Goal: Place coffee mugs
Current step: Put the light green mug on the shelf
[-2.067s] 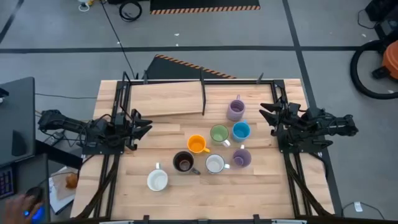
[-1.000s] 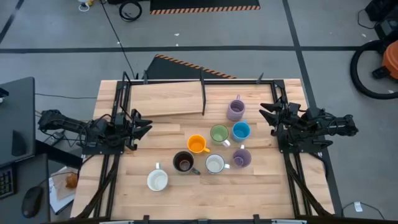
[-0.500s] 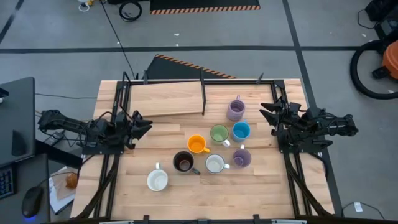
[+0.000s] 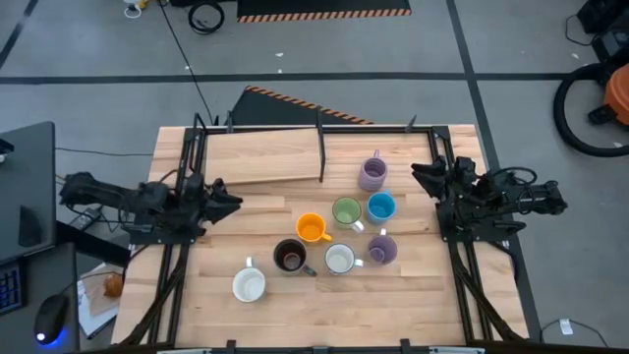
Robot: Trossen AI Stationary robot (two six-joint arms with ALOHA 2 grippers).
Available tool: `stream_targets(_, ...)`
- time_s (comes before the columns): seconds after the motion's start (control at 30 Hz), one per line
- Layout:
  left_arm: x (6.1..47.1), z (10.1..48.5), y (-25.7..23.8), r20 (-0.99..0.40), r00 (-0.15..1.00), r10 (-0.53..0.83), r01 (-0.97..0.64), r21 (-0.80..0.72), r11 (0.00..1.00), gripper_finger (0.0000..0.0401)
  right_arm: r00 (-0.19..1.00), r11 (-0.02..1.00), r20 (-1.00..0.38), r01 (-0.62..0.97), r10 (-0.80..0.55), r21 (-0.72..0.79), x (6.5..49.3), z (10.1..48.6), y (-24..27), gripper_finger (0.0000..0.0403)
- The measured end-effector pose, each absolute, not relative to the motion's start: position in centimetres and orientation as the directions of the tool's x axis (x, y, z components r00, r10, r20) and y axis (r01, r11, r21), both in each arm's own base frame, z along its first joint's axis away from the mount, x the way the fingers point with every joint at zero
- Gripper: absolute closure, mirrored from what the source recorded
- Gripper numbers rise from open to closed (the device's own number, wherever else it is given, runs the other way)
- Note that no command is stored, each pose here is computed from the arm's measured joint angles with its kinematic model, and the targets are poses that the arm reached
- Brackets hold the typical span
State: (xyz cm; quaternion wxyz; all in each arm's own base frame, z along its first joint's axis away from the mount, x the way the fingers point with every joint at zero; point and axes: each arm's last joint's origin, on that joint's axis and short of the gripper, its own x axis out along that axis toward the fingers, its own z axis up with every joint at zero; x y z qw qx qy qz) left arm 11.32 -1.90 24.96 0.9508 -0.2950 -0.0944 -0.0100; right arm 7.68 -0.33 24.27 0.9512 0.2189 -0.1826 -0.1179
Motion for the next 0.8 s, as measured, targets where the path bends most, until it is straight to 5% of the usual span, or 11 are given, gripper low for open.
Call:
stream_targets(0.13, 11.4, 26.9, -1.7, -0.034, 0.993, 0.113, -0.114, -0.535, 0.837, 0.0285, 0.911, 0.892, 0.29, 0.152, -0.294, 0.426, 8.0, 24.3, -0.3, 0.0245)
stream_targets(0.3, 11.9, 28.4, -1.6, -0.081, 0.982, 0.173, -0.191, -0.408, 0.893, 0.0282, 0.926, 0.914, 0.29, 0.12, -0.244, 0.387, 8.8, 24.4, 0.0, 0.0245)
stream_targets(0.8, 17.0, 29.6, -3.0, -0.489, 0.872, 0.003, -0.261, -0.46, 0.849, 0.0284, 0.965, 0.96, 0.149, 0.18, -0.214, 0.216, 13.2, 26.1, 0.5, 0.0245)
